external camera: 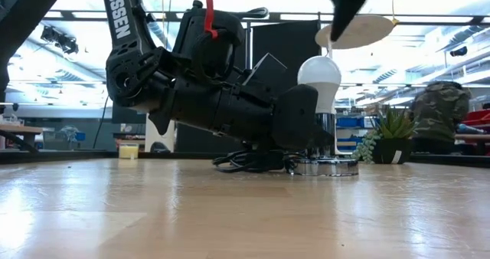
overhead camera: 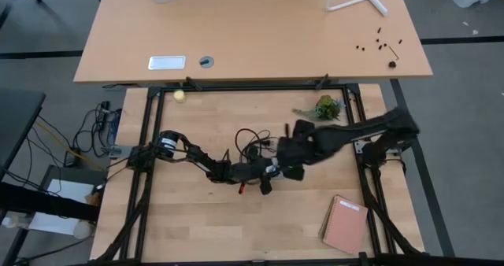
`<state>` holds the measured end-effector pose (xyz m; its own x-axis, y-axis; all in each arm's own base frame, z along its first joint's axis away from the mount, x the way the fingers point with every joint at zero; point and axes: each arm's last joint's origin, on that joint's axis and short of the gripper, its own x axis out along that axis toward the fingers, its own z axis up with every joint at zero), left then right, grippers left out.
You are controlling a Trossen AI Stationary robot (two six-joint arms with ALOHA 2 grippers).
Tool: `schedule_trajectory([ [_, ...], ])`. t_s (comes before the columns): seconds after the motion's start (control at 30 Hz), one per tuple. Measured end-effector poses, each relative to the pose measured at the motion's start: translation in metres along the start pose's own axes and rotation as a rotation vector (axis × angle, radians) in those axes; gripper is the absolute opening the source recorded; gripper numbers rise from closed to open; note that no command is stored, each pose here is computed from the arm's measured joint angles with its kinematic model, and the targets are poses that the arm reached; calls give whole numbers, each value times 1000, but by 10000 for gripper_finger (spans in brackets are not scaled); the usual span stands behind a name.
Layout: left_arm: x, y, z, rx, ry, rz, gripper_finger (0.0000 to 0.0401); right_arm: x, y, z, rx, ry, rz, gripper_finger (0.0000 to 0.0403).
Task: Screw lightbulb
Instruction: Insert the white lightbulb into the metallic lamp
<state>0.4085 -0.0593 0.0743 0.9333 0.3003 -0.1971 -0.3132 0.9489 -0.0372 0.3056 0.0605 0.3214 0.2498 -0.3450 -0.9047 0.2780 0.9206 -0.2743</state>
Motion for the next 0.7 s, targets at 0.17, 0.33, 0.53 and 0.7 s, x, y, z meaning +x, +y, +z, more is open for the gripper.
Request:
schedule_trajectory([
  [0.17,0,0,0,3,0,-1,198,0,-8,-46,98,-101,42,348],
  [0.33,0,-1,0,4,1,-2,198,36,-5,-93,171,-303,169,347],
  [0.53,-1,-1,-1,-4,3,-4,198,84,1,-132,99,-550,264,347],
  [0.7,-2,-3,-1,-12,6,-10,198,111,0,-146,49,-628,296,347],
])
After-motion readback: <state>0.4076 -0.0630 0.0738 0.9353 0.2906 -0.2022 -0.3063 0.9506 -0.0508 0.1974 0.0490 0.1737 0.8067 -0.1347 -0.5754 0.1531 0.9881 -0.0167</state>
